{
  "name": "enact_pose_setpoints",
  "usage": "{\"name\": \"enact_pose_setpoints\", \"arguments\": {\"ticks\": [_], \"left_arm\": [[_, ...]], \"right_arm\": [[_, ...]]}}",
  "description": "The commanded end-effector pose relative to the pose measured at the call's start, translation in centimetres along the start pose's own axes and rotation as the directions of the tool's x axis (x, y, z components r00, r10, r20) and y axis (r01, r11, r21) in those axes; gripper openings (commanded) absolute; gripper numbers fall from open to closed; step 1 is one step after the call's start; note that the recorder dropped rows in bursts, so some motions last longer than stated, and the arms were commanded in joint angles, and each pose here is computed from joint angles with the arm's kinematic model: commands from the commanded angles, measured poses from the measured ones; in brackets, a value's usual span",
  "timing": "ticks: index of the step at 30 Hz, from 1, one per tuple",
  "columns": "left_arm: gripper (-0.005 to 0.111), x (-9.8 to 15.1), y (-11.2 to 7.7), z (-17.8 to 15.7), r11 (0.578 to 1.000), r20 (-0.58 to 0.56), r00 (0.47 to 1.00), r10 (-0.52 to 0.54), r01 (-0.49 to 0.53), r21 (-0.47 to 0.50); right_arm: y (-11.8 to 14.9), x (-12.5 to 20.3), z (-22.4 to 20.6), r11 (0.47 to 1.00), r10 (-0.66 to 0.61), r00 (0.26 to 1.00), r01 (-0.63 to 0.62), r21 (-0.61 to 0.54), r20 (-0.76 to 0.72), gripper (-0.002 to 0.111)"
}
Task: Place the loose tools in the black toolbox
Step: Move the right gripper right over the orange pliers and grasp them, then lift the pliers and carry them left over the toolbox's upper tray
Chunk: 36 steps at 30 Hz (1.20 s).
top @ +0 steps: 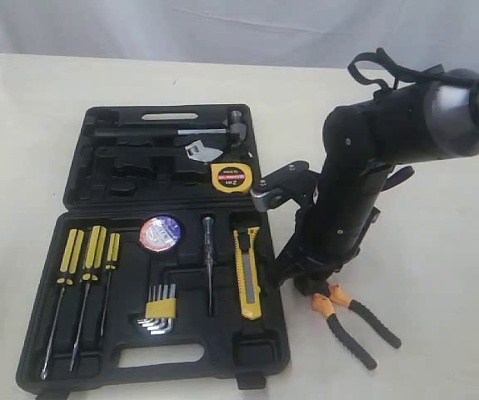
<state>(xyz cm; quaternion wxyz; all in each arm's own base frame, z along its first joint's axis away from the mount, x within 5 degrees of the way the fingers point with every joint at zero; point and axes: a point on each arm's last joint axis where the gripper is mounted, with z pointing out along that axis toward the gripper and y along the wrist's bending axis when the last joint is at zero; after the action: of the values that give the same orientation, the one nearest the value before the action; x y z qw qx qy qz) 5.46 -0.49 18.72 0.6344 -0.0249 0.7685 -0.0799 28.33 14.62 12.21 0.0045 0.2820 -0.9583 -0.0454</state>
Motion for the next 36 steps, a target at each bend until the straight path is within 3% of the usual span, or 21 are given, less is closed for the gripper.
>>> {"name": "enact_pose_setpoints", "arguments": {"ticks": [1, 11, 23, 28, 32, 36], "left_arm": [[0.0, -0.1, 0.0, 0.0, 1.0, -0.001, 1.0, 0.006, -0.006, 0.004], [0.0, -0.1, 0.0, 0.0, 1.0, -0.001, 1.0, 0.006, -0.006, 0.004], [0.0, -0.1, 0.0, 0.0, 1.0, -0.001, 1.0, 0.006, -0.006, 0.004], [0.0, -0.1, 0.0, 0.0, 1.0, -0.001, 1.0, 0.006, -0.006, 0.004], [0.0, -0.1, 0.0, 0.0, 1.0, -0.001, 1.0, 0.006, -0.006, 0.004], [0.0, -0.1, 0.0, 0.0, 1.0, -0.001, 1.0, 0.006, -0.006, 0.004]], "right_arm": [[-1.0, 0.2, 0.0, 0.994, -0.049, 0.999, 0.051, 0.092, -0.023, -0.001], [-1.5, 0.4, -2.4, 0.981, -0.074, 0.997, 0.072, 0.178, 0.003, -0.001], [-1.5, 0.1, -8.8, 0.962, -0.115, 0.991, 0.093, 0.258, 0.072, -0.001], [-1.3, -0.6, -12.2, 0.953, -0.152, 0.972, 0.097, 0.289, 0.177, -0.001], [-0.5, -2.2, -15.3, 0.949, -0.245, 0.908, 0.153, 0.275, 0.34, -0.001], [1.0, -4.1, -17.9, 0.942, -0.332, 0.774, 0.244, 0.231, 0.538, -0.001]]}}
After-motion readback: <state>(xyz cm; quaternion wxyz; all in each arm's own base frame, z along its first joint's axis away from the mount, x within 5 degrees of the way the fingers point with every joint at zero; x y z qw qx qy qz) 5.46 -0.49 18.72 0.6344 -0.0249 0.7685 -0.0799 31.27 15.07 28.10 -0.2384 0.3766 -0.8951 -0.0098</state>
